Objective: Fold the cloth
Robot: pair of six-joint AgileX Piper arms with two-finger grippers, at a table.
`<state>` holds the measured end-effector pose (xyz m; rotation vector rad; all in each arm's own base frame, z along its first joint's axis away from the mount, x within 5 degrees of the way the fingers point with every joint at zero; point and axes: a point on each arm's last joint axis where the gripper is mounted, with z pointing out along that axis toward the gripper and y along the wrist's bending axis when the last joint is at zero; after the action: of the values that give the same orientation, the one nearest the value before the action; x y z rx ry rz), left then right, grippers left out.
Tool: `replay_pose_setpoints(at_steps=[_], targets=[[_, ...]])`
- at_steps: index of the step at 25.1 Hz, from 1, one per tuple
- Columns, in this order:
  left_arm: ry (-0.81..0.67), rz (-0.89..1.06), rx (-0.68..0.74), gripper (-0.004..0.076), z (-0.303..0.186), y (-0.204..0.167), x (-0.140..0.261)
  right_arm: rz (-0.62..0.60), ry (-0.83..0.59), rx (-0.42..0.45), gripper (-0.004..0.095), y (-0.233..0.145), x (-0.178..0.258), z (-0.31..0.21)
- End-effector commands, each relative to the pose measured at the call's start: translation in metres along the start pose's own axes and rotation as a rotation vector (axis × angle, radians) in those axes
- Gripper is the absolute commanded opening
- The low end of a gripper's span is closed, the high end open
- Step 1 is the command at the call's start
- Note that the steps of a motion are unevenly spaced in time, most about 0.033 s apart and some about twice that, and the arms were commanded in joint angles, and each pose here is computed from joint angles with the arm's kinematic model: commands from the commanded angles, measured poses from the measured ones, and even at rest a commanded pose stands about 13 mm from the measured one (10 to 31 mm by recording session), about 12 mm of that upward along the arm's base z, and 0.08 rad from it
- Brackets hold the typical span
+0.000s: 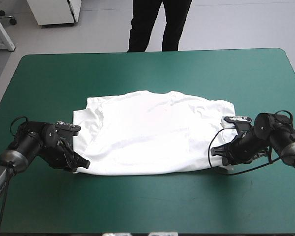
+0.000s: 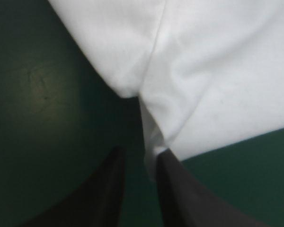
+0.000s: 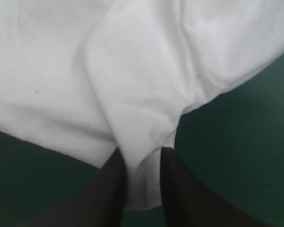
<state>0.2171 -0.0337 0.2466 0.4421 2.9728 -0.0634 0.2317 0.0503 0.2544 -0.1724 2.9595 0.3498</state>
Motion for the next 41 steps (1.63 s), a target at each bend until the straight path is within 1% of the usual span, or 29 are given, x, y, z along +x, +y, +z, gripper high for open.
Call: replay_pose_setpoints(at_steps=[1, 2, 3, 4, 5, 7, 8, 11, 14, 15, 16, 18, 20, 21, 22, 24, 28, 32, 35, 39, 41], targets=[[-0.036, -0.006, -0.004, 0.0501, -0.021, -0.001, -0.003, -0.013, -0.043, -0.013, 0.0523, 0.005, -0.002, -0.016], [-0.03, -0.029, -0.004, 0.057, -0.027, -0.001, -0.004, -0.016, -0.04, -0.019, 0.0586, 0.007, -0.003, -0.021], [-0.033, -0.044, -0.011, 0.061, -0.033, 0.0, -0.006, -0.021, -0.048, -0.021, 0.0621, 0.008, -0.004, -0.026], [-0.043, -0.045, -0.019, 0.0638, -0.042, 0.0, -0.008, -0.027, -0.063, -0.023, 0.063, 0.01, -0.006, -0.032], [-0.069, -0.042, -0.037, 0.0645, -0.053, 0.002, -0.011, -0.039, -0.105, -0.025, 0.0626, 0.013, -0.009, -0.045], [-0.167, -0.056, -0.086, 0.0634, -0.082, 0.005, -0.016, -0.056, -0.187, -0.028, 0.0619, 0.018, -0.014, -0.068], [-0.222, -0.069, -0.113, 0.0628, -0.097, 0.006, -0.017, -0.065, -0.251, -0.024, 0.0604, 0.022, -0.016, -0.086], [-0.37, -0.095, -0.16, 0.0608, -0.137, 0.008, -0.02, -0.068, -0.386, 0.01, 0.0565, 0.028, -0.019, -0.128], [-0.475, -0.138, -0.162, 0.0598, -0.16, 0.007, -0.024, -0.08, -0.493, 0.046, 0.0523, 0.033, -0.019, -0.167], [-0.49, -0.138, -0.162, 0.0598, -0.161, 0.008, -0.026, -0.085, -0.509, 0.047, 0.0512, 0.034, -0.019, -0.173], [-0.485, -0.139, -0.161, 0.0598, -0.156, 0.009, -0.033, -0.079, -0.53, 0.043, 0.0502, 0.036, -0.018, -0.182], [-0.45, -0.146, -0.164, 0.0598, -0.145, 0.012, -0.042, -0.075, -0.536, 0.041, 0.0487, 0.036, -0.018, -0.184], [-0.418, -0.155, -0.16, 0.0598, -0.132, 0.014, -0.054, -0.072, -0.524, 0.041, 0.0486, 0.036, -0.017, -0.183], [-0.396, -0.156, -0.15, 0.0598, -0.117, 0.017, -0.069, -0.072, -0.517, 0.042, 0.0486, 0.036, -0.016, -0.183], [-0.391, -0.154, -0.149, 0.0598, -0.111, 0.018, -0.075, -0.072, -0.517, 0.042, 0.0486, 0.036, -0.016, -0.183], [-0.335, -0.219, -0.133, 0.0598, -0.085, 0.035, -0.098, -0.072, -0.514, 0.042, 0.0486, 0.036, -0.016, -0.183], [-0.299, -0.294, -0.054, 0.0598, -0.055, 0.063, -0.119, -0.074, -0.515, 0.065, 0.0486, 0.034, -0.016, -0.183], [-0.283, -0.274, -0.062, 0.0596, -0.028, 0.07, -0.133, -0.074, -0.524, 0.069, 0.0486, 0.034, -0.017, -0.183], [-0.286, -0.278, -0.063, 0.0555, -0.014, 0.073, -0.141, -0.074, -0.524, 0.069, 0.0486, 0.034, -0.017, -0.183], [-0.266, -0.279, -0.06, 0.0463, 0.006, 0.077, -0.148, -0.074, -0.52, 0.069, 0.0486, 0.034, -0.017, -0.183], [-0.243, -0.279, -0.057, 0.0436, 0.017, 0.078, -0.15, -0.074, -0.52, 0.069, 0.0486, 0.034, -0.017, -0.183]])
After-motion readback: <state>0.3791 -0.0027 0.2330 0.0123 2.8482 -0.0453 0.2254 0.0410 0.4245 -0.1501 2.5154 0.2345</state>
